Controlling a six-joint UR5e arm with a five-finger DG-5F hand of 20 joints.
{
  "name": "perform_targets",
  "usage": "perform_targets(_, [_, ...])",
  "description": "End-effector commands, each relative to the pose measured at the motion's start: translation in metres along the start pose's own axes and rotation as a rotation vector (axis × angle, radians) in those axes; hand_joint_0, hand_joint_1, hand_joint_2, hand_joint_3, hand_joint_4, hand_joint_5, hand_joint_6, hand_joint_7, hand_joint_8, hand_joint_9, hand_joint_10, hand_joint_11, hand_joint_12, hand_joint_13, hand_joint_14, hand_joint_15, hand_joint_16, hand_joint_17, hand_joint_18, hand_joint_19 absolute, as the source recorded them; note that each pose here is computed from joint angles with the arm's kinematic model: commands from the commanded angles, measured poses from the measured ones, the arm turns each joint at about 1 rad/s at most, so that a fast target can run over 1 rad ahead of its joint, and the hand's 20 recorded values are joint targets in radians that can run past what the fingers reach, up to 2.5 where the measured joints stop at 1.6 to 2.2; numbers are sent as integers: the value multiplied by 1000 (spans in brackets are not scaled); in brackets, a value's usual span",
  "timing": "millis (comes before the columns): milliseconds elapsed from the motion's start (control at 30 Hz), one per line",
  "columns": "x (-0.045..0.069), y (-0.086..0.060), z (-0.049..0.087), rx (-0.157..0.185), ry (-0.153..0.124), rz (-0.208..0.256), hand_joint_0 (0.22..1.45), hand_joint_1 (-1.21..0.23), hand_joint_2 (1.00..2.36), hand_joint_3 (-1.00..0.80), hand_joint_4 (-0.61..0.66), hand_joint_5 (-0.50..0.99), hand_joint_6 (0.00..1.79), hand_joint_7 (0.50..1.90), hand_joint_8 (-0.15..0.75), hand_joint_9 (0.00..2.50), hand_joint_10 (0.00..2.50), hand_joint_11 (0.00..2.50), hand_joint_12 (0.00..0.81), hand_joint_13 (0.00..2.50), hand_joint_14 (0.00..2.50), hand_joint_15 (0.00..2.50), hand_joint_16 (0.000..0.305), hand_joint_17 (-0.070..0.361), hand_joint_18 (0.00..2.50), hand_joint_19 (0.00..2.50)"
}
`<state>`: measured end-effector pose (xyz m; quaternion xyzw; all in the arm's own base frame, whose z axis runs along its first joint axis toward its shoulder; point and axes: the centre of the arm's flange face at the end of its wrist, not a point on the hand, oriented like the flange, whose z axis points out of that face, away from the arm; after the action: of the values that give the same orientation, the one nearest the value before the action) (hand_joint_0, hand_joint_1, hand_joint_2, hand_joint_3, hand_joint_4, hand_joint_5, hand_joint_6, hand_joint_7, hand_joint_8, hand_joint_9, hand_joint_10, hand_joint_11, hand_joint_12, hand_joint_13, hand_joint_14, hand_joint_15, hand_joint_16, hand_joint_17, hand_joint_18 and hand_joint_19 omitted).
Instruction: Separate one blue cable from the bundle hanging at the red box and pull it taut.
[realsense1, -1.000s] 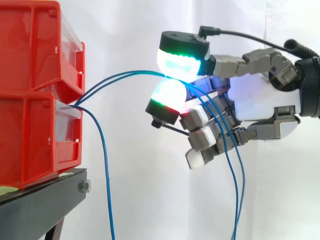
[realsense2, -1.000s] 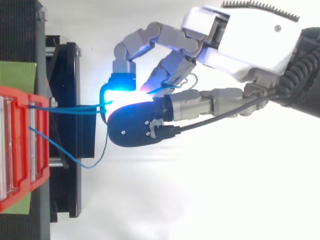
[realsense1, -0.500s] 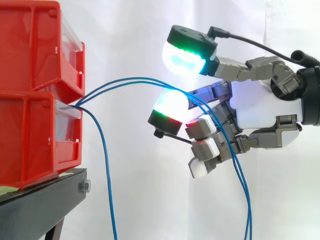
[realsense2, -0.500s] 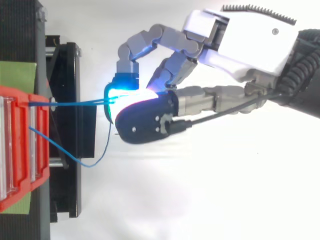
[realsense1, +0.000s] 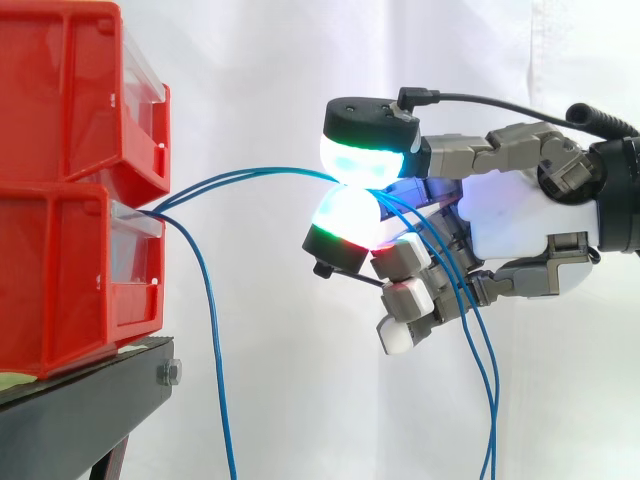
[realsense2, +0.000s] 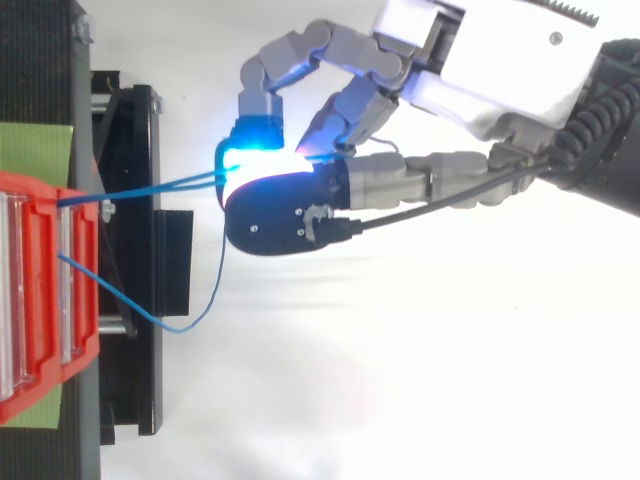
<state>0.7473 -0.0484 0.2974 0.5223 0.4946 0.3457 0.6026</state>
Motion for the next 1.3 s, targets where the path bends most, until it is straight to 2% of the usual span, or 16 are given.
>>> perform_targets(0, [-5, -2, 1, 0, -8, 0, 653, -788, 1023, -116, 43, -175, 959, 1157, 353, 1152, 20, 1105, 365, 1110, 27, 884, 48, 109, 848, 650])
perform_targets(100, [-7, -4, 4, -6, -14, 4, 718, -837, 1013, -315, 48, -188, 964, 1086, 332, 1094, 19, 1111, 352, 1066, 28, 874, 47, 107, 814, 625])
perform_targets(133, [-8, -5, 5, -8, -14, 5, 717, -862, 1003, -471, 78, -189, 959, 1070, 326, 1091, 19, 1103, 355, 1064, 27, 878, 47, 107, 814, 617])
perform_targets(267, [-10, -4, 6, -15, -18, 2, 568, -787, 1000, -500, 129, -177, 949, 1019, 343, 1132, 18, 1108, 356, 1075, 26, 881, 48, 108, 817, 635])
perform_targets(333, [-10, -4, 6, -15, -18, -4, 491, -708, 1000, -500, 142, -165, 939, 982, 369, 1187, 17, 1083, 385, 1113, 26, 868, 53, 118, 865, 637])
perform_targets(400, [-10, -3, 6, -17, -18, -9, 470, -644, 1000, -500, 143, -156, 924, 995, 378, 1227, 16, 1057, 392, 1129, 24, 850, 54, 122, 890, 634])
perform_targets(433, [-10, -4, 6, -16, -18, -12, 471, -527, 1000, -500, 140, -150, 914, 1004, 382, 1253, 18, 1028, 394, 1143, 25, 847, 54, 123, 894, 631])
perform_targets(500, [-10, -3, 6, -17, -18, -15, 495, -413, 1000, -500, 127, -148, 906, 1031, 371, 1262, 18, 1019, 391, 1150, 24, 855, 53, 119, 883, 654])
perform_targets(533, [-10, -3, 6, -17, -20, -18, 548, -337, 1000, -500, 112, -148, 900, 1056, 353, 1255, 19, 1017, 367, 1131, 26, 873, 49, 111, 857, 683])
perform_targets(600, [-10, -3, 7, -19, -21, -26, 606, -373, 1000, -500, 95, -146, 898, 1069, 353, 1263, 21, 1015, 360, 1132, 27, 878, 48, 107, 842, 695])
perform_targets(667, [-10, -3, 7, -25, -22, -26, 607, -424, 1009, -404, 95, -144, 896, 1072, 361, 1262, 21, 1024, 367, 1134, 25, 872, 48, 108, 843, 696])
perform_targets(767, [-10, -3, 7, -26, -22, -27, 587, -543, 1018, -237, 124, -145, 890, 1205, 366, 1239, 21, 1042, 369, 1129, 27, 883, 49, 110, 846, 697])
perform_targets(833, [-8, -2, 7, -28, -21, -26, 593, -638, 1017, -194, 133, -152, 920, 1134, 373, 1216, 21, 1055, 386, 1140, 25, 871, 52, 117, 872, 678])
perform_targets(900, [-7, -2, 6, -26, -21, -28, 595, -675, 1017, -172, 135, -160, 932, 1097, 374, 1201, 18, 1068, 386, 1134, 24, 876, 52, 118, 875, 677])
perform_targets(1100, [-6, -2, 6, -28, -21, -25, 596, -621, 1015, -308, 150, -181, 937, 1044, 357, 1180, 20, 1120, 366, 1173, 27, 940, 50, 111, 859, 686])
perform_targets(1267, [-1, 0, 5, -30, -16, 5, 598, -564, 1010, -391, 155, -187, 939, 1015, 355, 1186, 17, 1189, 317, 1342, 24, 1236, 51, 114, 905, 698])
